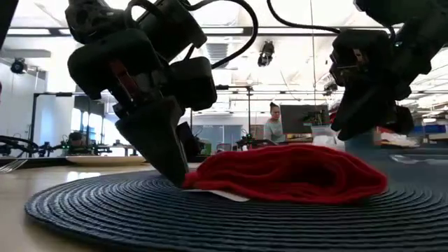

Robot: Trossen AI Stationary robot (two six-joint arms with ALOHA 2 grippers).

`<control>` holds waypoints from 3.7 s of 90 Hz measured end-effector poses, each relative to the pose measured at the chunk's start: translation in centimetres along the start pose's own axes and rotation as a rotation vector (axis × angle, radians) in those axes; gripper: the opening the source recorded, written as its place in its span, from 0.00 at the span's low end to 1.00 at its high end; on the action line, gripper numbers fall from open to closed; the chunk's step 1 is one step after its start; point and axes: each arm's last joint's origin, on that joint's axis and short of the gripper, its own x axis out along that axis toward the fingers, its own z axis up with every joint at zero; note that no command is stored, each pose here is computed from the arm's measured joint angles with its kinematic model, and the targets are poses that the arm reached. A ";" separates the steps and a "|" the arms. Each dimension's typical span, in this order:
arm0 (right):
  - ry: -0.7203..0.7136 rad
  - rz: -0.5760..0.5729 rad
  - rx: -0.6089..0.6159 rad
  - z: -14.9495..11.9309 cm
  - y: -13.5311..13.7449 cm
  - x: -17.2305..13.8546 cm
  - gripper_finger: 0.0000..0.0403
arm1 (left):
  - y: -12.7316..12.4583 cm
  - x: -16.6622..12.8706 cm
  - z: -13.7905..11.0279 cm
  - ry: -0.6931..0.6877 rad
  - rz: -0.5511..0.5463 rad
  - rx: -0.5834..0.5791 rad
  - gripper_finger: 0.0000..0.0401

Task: Set table place
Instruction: Fold the red napkin on the table

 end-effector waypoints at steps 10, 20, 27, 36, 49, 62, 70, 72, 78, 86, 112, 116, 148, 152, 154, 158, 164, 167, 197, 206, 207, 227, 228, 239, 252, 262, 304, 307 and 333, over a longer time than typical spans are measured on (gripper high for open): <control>0.009 -0.011 0.002 0.2 -0.3 0.3 0.34 | 0.0 0.0 0.0 -0.001 0.002 0.001 0.00; 0.020 -0.025 0.013 0.2 -0.7 0.6 0.33 | 0.0 0.0 0.0 -0.001 0.003 0.000 0.00; 0.043 -0.041 0.027 0.1 -1.1 1.0 0.32 | 0.0 0.0 0.0 -0.003 0.006 0.001 0.00; 0.083 -0.059 0.029 -0.2 -1.5 1.6 0.30 | 0.0 0.0 0.0 -0.004 0.008 0.001 0.00; 0.073 -0.027 0.036 -0.3 -1.2 2.4 0.30 | 0.0 0.0 0.0 -0.004 0.009 0.000 0.00; 0.087 -0.019 0.037 -0.5 -1.2 3.0 0.32 | 0.0 0.0 0.0 -0.006 0.010 0.001 0.00; 0.089 0.003 0.037 -0.4 -1.1 3.4 0.31 | 0.1 0.0 0.0 -0.008 0.011 0.001 0.00; 0.088 0.004 0.036 -0.4 -1.0 3.4 0.31 | 0.0 0.0 0.0 -0.008 0.011 0.001 0.00; 0.083 0.009 0.035 -0.2 -1.0 3.5 0.30 | 0.1 0.0 0.0 -0.008 0.011 0.001 0.00; 0.083 0.002 0.031 -0.1 -1.1 3.4 0.28 | 0.1 0.0 0.0 -0.009 0.011 0.001 0.00; 0.067 -0.009 0.025 0.4 -1.4 2.8 0.28 | 0.0 0.0 0.1 -0.010 0.010 0.002 0.00; 0.068 -0.019 0.027 0.5 -1.5 2.9 0.29 | 0.0 0.0 0.1 -0.011 0.010 0.002 0.00; 0.084 -0.055 0.032 0.5 -2.0 2.9 0.34 | 0.0 0.0 0.1 -0.012 0.009 -0.002 0.00; 0.092 -0.047 0.029 0.5 -1.9 2.9 0.33 | 0.0 0.0 0.1 -0.013 0.009 -0.002 0.00; 0.098 -0.037 0.028 0.5 -1.9 2.9 0.33 | 0.0 0.0 0.1 -0.013 0.009 -0.002 0.00; 0.107 -0.020 0.027 0.5 -1.8 3.0 0.32 | 0.0 0.0 0.1 -0.013 0.009 -0.002 0.00; 0.125 0.002 0.019 0.5 -1.6 3.1 0.30 | 0.0 0.0 0.1 -0.013 0.009 -0.001 0.00; 0.132 0.009 0.016 0.4 -1.6 3.2 0.29 | 0.1 0.0 0.1 -0.014 0.009 0.002 0.00; 0.097 0.069 0.007 0.8 -1.1 3.5 0.24 | 0.1 0.0 0.1 -0.017 0.008 0.003 0.00; 0.093 0.064 0.025 1.0 -1.2 3.5 0.18 | 0.1 0.0 0.1 -0.018 0.008 0.003 0.00; 0.092 0.064 0.026 1.0 -1.2 3.5 0.17 | 0.1 0.0 0.1 -0.018 0.008 0.003 0.00; 0.074 0.084 0.025 1.2 -0.7 3.4 0.01 | 0.1 0.0 0.1 -0.018 0.007 -0.007 0.00; 0.073 0.086 0.023 1.3 -0.6 3.4 0.01 | 0.1 0.0 0.1 -0.018 0.007 -0.009 0.00; 0.053 0.143 -0.013 2.1 0.7 2.9 0.01 | 0.1 0.0 0.1 -0.018 0.007 -0.021 0.00; 0.030 0.202 -0.075 3.4 2.6 1.5 0.00 | 0.0 0.0 0.2 -0.019 0.007 -0.041 0.00; 0.030 0.187 -0.125 4.4 3.4 0.3 0.00 | 0.0 0.0 0.2 -0.022 0.006 -0.052 0.00; -0.050 0.202 -0.201 8.4 3.1 -4.0 0.00 | -0.3 -0.7 0.3 -0.012 -0.008 -0.170 0.00; -0.063 0.215 -0.206 8.8 3.2 -4.5 0.00 | -0.4 -1.0 0.3 -0.010 -0.009 -0.174 0.00; -0.116 0.122 -0.320 13.8 3.6 -10.0 0.00 | -1.3 -3.0 0.8 -0.033 0.030 -0.175 0.00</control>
